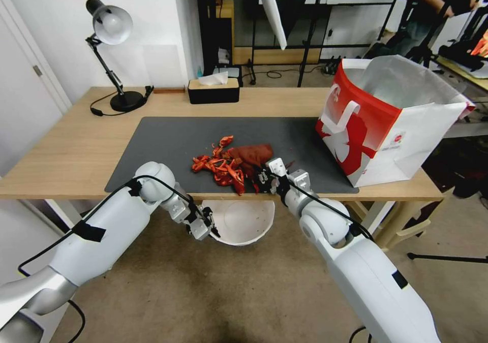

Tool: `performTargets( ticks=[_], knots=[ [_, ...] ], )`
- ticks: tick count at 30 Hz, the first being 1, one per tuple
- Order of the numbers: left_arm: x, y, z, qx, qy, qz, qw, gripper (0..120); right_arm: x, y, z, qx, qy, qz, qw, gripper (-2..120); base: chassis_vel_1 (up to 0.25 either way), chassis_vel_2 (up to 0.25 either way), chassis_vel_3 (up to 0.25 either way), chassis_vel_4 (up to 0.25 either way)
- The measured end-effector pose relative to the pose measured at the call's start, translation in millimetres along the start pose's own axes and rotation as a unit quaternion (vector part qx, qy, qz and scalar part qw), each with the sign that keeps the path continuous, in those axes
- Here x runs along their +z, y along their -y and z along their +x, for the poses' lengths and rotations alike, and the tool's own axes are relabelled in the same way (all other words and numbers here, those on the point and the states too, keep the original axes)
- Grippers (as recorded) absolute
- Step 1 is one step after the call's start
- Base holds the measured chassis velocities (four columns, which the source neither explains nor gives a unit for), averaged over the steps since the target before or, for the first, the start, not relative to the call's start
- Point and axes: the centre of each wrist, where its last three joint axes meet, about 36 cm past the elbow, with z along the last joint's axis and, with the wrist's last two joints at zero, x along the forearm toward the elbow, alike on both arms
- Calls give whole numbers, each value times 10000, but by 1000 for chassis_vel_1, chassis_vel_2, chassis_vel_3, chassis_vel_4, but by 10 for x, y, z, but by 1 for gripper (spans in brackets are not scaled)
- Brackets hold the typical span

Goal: Sweep shrimp from table into container with towel, then put container into takeout bag.

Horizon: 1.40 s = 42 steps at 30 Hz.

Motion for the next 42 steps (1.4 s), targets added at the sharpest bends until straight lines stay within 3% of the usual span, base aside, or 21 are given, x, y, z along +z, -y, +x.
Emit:
performTargets(
  ticks=[42],
  knots=[
    [42, 49, 72, 14, -54, 58, 10000, 0, 213, -258, 635, -233, -29, 9, 9997, 6, 0, 0, 0, 0]
  ],
)
